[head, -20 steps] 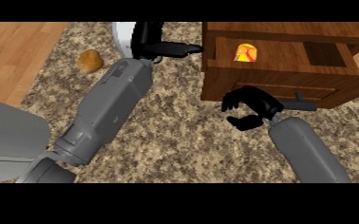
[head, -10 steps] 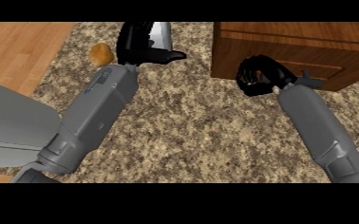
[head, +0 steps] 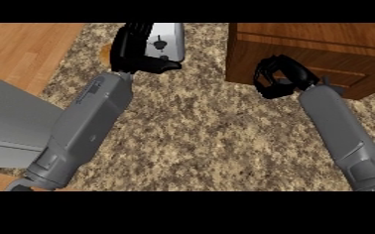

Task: Pick up the cup, place it into the drawer and close the drawer

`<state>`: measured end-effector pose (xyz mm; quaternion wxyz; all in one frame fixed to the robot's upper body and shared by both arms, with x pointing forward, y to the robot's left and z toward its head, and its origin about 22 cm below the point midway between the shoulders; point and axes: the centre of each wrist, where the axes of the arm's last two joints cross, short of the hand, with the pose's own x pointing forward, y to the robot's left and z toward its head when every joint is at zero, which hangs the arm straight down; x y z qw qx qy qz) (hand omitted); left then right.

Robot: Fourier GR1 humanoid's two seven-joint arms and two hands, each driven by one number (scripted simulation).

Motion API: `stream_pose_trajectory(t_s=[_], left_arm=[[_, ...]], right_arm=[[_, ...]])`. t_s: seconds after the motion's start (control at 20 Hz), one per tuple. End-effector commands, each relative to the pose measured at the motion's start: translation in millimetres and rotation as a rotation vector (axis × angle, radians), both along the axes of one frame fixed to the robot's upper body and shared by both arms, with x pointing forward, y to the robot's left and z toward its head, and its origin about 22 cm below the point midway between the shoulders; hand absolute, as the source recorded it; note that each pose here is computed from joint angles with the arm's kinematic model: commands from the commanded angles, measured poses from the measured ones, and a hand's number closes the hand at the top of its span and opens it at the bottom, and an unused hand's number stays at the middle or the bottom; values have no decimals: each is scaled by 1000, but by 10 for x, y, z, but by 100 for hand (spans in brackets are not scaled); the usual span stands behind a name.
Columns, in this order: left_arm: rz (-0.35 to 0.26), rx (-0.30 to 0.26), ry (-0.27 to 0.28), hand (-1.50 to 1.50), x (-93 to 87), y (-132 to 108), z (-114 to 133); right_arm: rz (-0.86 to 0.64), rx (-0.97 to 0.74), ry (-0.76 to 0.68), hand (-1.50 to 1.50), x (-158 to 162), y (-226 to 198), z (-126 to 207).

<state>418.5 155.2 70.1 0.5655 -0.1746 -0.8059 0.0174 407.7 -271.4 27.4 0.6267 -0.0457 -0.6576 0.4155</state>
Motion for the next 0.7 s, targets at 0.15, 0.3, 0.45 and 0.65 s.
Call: stream_pose_trajectory(t_s=[0.15, 0.3, 0.45, 0.65], left_arm=[[-22, -8, -8, -150, -7, 78, 38], [-43, 9, 0, -150, -39, 106, -13], [-59, 1, 5, -150, -71, 106, -67], [-54, -28, -4, -150, -68, 50, -23]], right_arm=[[-167, -11, -176, 150, 325, -338, 906], [-169, 6, -164, 150, 306, -432, 962], [-158, 30, -158, 150, 294, -456, 985], [-148, 38, -141, 150, 269, -496, 977]])
